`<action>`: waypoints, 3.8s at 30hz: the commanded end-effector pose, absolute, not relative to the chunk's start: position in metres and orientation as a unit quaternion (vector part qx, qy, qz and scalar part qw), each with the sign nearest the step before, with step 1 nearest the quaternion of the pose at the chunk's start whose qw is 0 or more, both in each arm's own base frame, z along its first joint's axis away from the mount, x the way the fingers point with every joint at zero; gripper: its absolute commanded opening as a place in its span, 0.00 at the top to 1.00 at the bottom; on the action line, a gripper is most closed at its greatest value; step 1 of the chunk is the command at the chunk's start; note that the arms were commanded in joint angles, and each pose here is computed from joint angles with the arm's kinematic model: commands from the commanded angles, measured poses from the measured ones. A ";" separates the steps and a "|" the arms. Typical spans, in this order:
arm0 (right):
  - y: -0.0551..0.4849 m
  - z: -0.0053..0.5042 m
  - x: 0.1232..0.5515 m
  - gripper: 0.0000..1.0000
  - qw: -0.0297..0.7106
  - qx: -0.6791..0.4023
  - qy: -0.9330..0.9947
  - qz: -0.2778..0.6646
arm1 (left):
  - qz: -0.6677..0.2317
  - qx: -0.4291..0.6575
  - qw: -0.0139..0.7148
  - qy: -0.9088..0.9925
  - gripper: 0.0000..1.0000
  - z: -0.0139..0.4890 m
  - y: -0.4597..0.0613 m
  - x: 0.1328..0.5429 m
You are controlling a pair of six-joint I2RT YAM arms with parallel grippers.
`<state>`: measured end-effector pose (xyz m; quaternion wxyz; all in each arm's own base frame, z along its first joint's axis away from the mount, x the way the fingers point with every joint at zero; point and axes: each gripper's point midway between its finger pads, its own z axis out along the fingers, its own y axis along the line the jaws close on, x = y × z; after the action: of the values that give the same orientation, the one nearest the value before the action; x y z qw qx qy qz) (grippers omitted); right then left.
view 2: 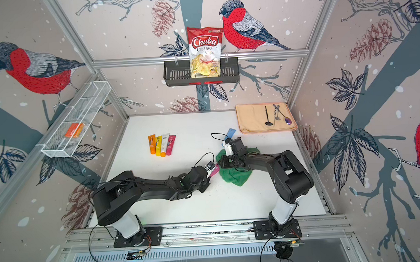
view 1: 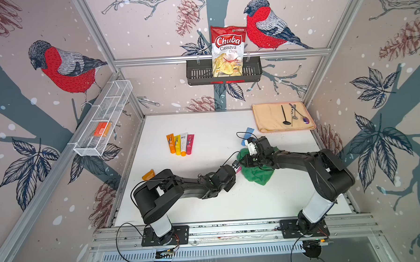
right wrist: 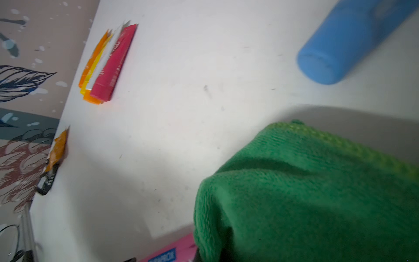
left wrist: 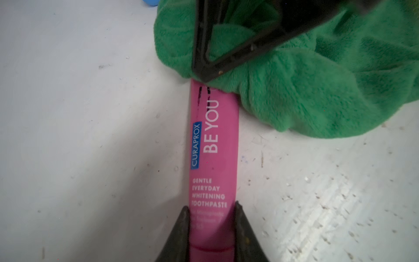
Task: Wipe the surface of the toothpaste tube
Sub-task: Wipe the dirt from the toothpaste tube.
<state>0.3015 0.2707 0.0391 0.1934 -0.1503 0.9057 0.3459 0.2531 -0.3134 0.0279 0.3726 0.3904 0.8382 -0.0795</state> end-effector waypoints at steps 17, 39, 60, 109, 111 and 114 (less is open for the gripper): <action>0.249 0.005 0.287 1.00 0.159 -0.141 0.932 0.292 | -0.098 0.381 0.408 0.824 0.92 0.044 -0.322 0.258; 0.325 0.069 0.248 1.00 0.162 -0.211 0.850 0.455 | -0.093 0.380 0.410 0.824 0.92 0.039 -0.323 0.261; 0.222 0.001 0.296 1.00 0.185 -0.124 0.957 0.188 | -0.105 0.363 0.434 0.818 0.93 0.042 -0.316 0.259; 0.286 0.072 0.279 1.00 0.215 -0.179 0.885 0.372 | -0.066 0.355 0.484 0.797 0.95 0.053 -0.313 0.261; 0.306 0.082 0.266 1.00 0.203 -0.200 0.866 0.411 | -0.067 0.356 0.484 0.797 0.95 0.053 -0.315 0.262; 0.329 0.094 0.247 1.00 0.184 -0.225 0.836 0.464 | -0.068 0.357 0.483 0.797 0.95 0.055 -0.316 0.262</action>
<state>0.2641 0.3013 0.0681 0.1999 -0.1959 0.8813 0.3809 0.2585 -0.3059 0.0427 0.4648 0.3658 0.8048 -0.0484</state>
